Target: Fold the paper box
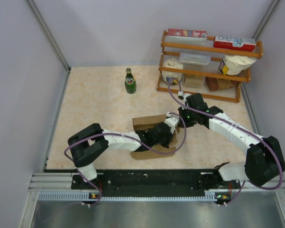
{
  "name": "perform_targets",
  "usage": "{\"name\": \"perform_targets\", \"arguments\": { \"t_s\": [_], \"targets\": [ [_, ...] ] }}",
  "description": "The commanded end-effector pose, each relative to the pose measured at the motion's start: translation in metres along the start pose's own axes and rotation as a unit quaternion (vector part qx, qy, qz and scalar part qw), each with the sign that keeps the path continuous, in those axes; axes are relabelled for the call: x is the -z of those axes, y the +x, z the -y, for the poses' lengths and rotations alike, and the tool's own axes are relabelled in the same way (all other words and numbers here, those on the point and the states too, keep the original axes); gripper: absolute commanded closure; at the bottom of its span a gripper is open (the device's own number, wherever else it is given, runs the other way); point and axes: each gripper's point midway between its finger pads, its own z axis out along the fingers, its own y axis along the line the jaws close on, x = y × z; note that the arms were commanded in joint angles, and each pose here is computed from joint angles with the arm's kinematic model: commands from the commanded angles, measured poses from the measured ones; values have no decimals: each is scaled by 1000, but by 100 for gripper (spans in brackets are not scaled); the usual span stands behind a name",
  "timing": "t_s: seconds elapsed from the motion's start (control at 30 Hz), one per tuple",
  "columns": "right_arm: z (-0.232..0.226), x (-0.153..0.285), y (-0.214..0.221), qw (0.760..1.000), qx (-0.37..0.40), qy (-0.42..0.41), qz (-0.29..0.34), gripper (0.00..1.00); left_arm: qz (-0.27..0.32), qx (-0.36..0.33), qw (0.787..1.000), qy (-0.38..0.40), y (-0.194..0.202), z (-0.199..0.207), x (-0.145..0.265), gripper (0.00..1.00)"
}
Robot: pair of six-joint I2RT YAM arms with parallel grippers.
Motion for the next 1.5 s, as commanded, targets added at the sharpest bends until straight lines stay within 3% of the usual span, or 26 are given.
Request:
{"name": "perform_targets", "arguments": {
  "t_s": [0.0,0.27,0.7,1.2,1.47],
  "targets": [
    [-7,13,-27,999,8,-10,46,100,16,2,1000,-11,-10,-1,-12,100],
    [-12,14,-26,999,5,-23,43,100,-9,5,1000,-20,13,-9,-20,100],
    [-30,14,-7,997,-11,-80,12,100,-13,9,1000,-11,15,-4,-27,100],
    [-10,0,13,999,0,-28,23,100,6,11,1000,16,-5,9,-16,100],
    [-5,-2,16,999,4,-17,40,100,45,0,997,55,-44,28,22,100]
  ]
}}
